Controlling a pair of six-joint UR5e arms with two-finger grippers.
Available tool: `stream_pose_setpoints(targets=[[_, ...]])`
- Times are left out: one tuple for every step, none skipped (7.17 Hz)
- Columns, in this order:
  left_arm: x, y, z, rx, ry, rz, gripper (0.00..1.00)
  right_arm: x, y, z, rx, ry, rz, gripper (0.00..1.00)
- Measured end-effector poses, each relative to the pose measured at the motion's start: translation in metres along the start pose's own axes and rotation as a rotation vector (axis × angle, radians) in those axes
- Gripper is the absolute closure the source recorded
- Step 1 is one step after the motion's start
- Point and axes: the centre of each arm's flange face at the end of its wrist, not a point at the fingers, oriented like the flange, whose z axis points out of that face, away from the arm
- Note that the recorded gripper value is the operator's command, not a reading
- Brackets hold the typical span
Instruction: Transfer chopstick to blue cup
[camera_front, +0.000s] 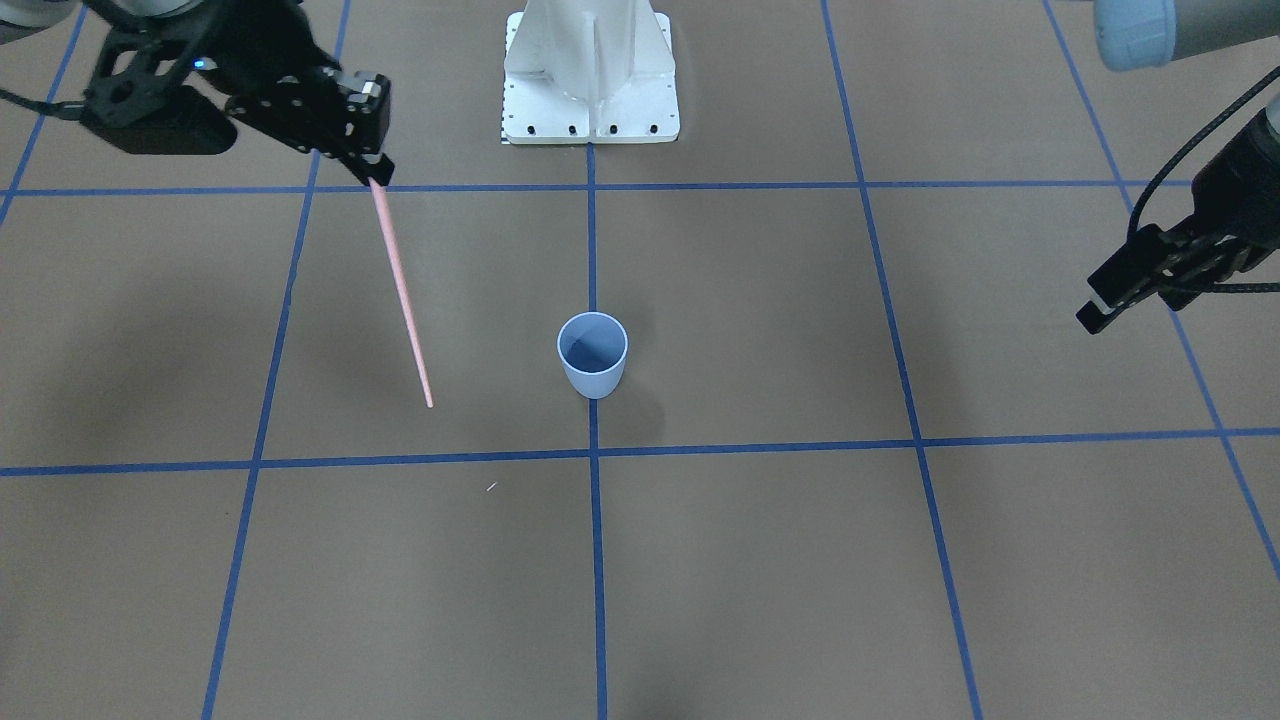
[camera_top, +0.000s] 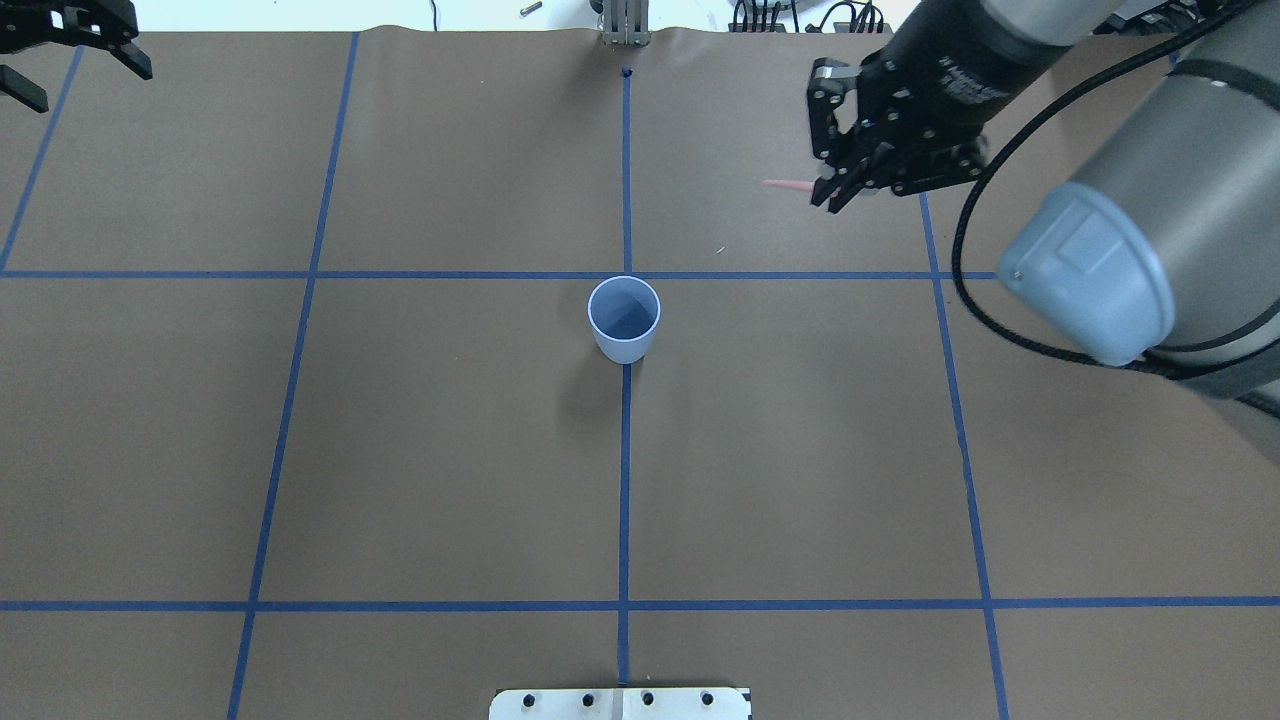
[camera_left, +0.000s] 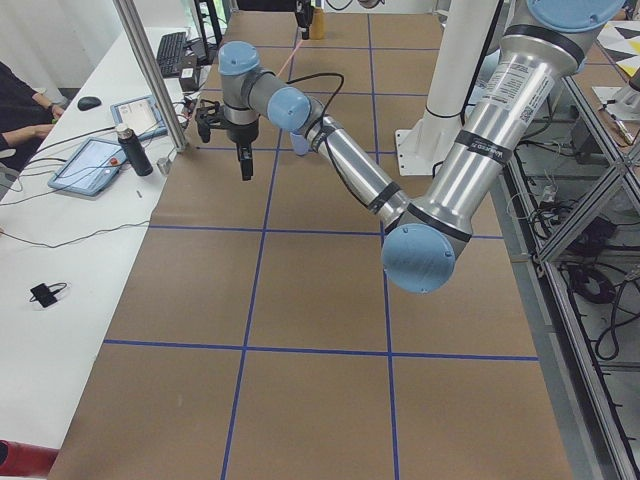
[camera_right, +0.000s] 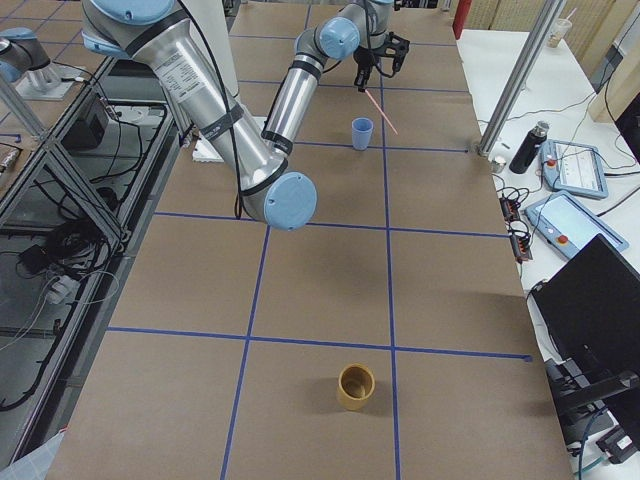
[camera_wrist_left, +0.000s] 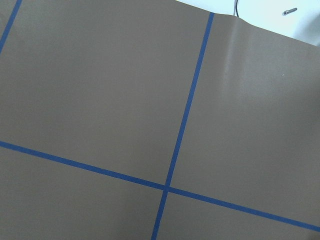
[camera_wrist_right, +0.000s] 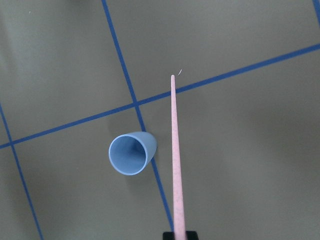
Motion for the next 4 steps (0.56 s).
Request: stream_pose_setpoints(targets=[[-0.002,-0.002,-0.003,-0.004,0.009,-0.006,0.01,-0.023,0.025,0.012,-0.027,-0.008,0.033,1.0],[-0.003,-0.003,-0.002,-0.008,0.009,-0.01,0.01,-0.037,0.043,0.022,-0.048,-0.01,0.052,1.0],[-0.005,-0.005,0.001,-0.012,0.005,-0.016,0.01,-0.049,0.053,0.035,-0.065,0.0,0.058,1.0],[-0.007,-0.007,0.004,-0.015,0.001,-0.02,0.01,-0.062,0.057,0.049,-0.076,0.016,0.06,1.0]])
